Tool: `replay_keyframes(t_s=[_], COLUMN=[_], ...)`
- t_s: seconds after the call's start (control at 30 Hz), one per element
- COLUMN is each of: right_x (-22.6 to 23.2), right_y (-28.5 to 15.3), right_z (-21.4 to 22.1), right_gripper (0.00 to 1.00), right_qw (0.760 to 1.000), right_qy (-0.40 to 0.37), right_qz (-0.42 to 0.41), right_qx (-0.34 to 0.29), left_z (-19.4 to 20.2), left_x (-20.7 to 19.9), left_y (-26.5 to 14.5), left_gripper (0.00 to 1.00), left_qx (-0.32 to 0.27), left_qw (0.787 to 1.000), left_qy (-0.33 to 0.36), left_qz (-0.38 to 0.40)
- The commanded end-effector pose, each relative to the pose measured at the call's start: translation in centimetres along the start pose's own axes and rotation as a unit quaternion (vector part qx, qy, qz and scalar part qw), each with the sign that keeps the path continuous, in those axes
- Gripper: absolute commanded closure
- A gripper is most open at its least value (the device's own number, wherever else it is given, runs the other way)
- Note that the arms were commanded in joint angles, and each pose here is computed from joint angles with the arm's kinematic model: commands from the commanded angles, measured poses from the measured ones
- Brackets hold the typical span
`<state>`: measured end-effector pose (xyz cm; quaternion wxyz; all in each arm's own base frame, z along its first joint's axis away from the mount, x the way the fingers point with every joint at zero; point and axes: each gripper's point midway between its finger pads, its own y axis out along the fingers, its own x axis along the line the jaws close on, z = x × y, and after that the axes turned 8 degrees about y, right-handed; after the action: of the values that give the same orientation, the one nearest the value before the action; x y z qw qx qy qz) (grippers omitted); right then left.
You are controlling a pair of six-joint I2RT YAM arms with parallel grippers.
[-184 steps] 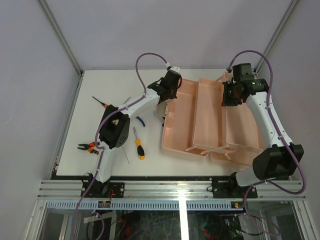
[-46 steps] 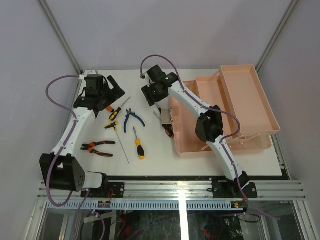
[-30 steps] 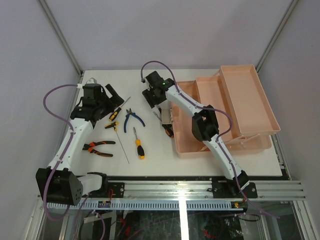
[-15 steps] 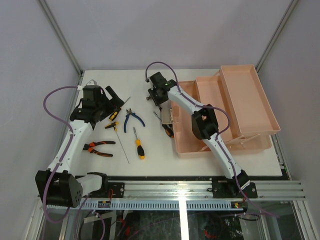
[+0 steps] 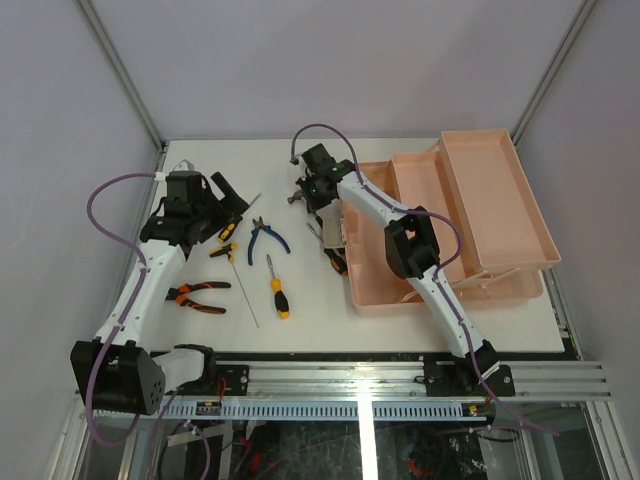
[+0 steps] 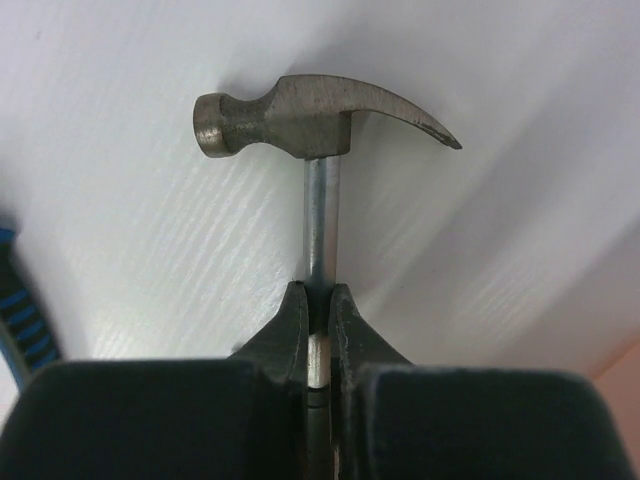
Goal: Pack the tool kit
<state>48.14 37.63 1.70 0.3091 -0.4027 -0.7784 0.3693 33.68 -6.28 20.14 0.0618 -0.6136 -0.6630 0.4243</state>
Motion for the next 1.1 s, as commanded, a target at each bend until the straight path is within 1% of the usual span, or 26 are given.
replay_keyframes(t_s=[0.0,0.17,0.37,0.57,0.73,0.9,1.0,1.07], right_x=[3.8,5.7,6.9,8.4,8.7,8.1,6.8,5.6], right_y=[-4.7,-7.5,-9.2,-12.9,-17.7,-22.6,-25.3,-27.3], right_z=[-4.9,-8.9,-10.9,-14.4,-17.0,-18.3,-18.9,-19.2], right_gripper=[1.00,1.00,1.00,1.00,1.00,1.00,1.00,1.00], right_qw=[0.995,0.985,0.974,0.956,0.944,0.932,0.924,0.922], right_qy=[0.017,0.033,0.054,0.065,0.055,0.056,0.070,0.074], right_qz=[-0.071,-0.110,-0.142,-0.172,-0.167,-0.154,-0.142,-0.118], right_qx=[-0.071,-0.131,-0.166,-0.228,-0.279,-0.322,-0.347,-0.362], left_z=[0.6,0.4,0.3,0.3,0.0,-0.3,-0.3,-0.4], left_x=[0.0,0.0,-0.1,0.0,0.0,-0.2,-0.3,-0.3], left_y=[0.0,-0.2,-0.3,-0.3,-0.2,0.0,0.1,0.3], left_gripper=[0.08,0.08,0.08,0.08,0.08,0.08,0.08,0.08], left_qx=[0.009,0.004,0.003,0.003,-0.005,-0.007,-0.006,-0.006], left_qw=[1.000,1.000,1.000,1.000,1.000,1.000,1.000,1.000], left_qy=[-0.003,-0.001,0.000,0.001,0.008,0.008,0.007,0.007], left_qz=[0.003,0.004,0.005,0.004,0.002,0.006,0.007,0.006])
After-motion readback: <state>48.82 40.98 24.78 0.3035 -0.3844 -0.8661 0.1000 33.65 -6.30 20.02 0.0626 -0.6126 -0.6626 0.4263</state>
